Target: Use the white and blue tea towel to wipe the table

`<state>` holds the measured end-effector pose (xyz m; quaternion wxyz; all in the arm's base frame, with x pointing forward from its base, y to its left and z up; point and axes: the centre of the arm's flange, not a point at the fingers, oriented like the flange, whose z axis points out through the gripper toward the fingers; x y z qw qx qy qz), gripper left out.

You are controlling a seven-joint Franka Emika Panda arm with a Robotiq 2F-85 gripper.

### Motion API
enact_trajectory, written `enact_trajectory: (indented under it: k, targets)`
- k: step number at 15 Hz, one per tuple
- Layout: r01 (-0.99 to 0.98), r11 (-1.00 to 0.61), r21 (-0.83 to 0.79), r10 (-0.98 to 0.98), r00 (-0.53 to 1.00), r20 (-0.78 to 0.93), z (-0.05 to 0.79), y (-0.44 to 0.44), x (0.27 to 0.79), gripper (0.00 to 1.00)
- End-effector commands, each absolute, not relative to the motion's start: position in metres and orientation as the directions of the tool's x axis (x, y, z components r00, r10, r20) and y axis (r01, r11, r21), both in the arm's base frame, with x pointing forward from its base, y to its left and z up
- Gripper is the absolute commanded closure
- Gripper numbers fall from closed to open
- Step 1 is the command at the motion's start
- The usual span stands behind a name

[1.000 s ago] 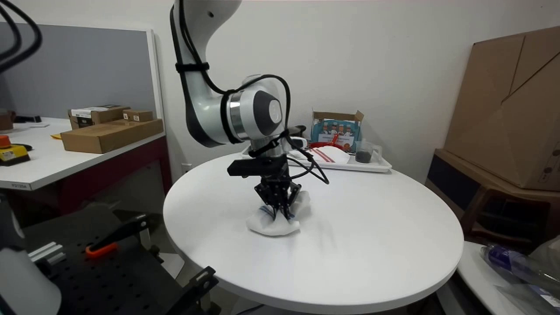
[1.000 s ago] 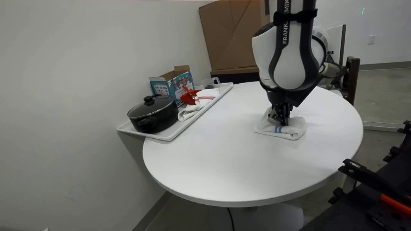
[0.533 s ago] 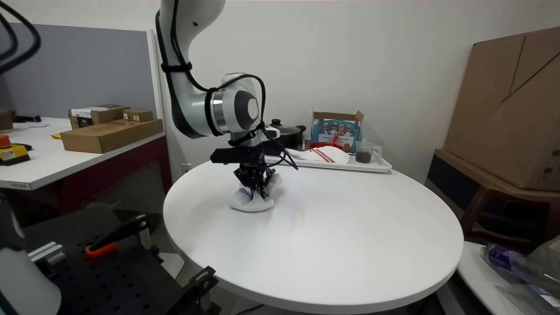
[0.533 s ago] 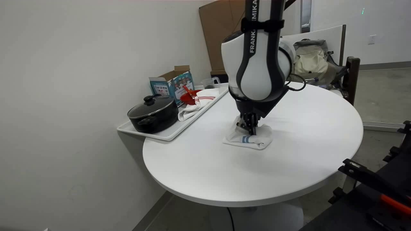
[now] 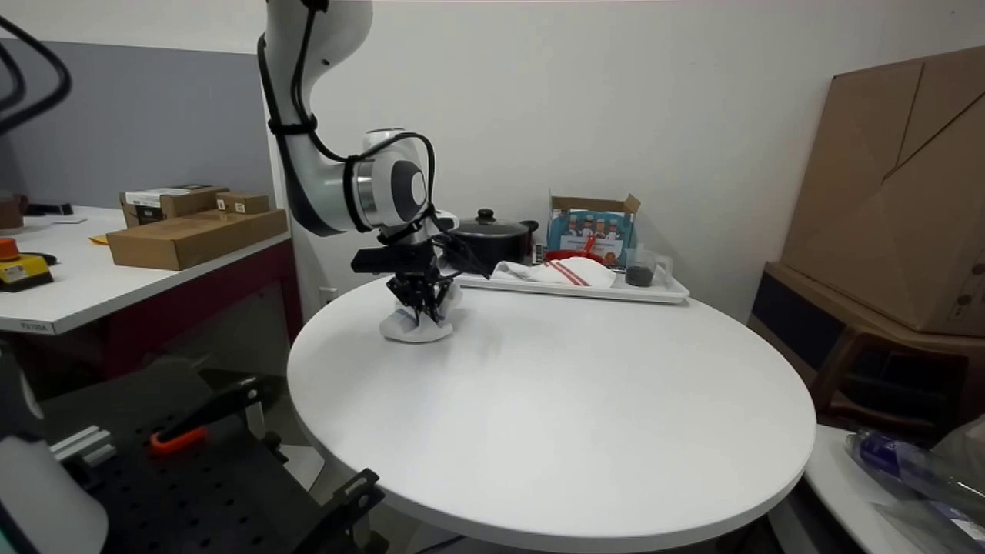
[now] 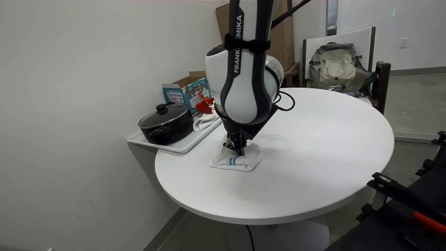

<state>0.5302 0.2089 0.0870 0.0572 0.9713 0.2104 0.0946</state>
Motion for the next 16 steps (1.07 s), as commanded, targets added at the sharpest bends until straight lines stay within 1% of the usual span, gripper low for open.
enact_trajectory:
  k: [1, 8, 11, 13, 16]
  targets:
    - [0.444, -0.888, 0.124, 0.458, 0.88, 0.127, 0.063, 0.235, 0.52, 0.96]
    - [0.533, -0.844, 0.055, 0.536, 0.843, 0.046, 0.079, 0.224, 0.461, 0.96]
    - [0.54, -0.841, 0.026, 0.54, 0.842, -0.004, 0.085, 0.204, 0.439, 0.96]
    - [0.516, -0.856, 0.038, 0.515, 0.856, -0.036, 0.084, 0.179, 0.438, 0.96]
    - [0.437, -0.894, 0.095, 0.433, 0.899, -0.062, 0.079, 0.124, 0.455, 0.96]
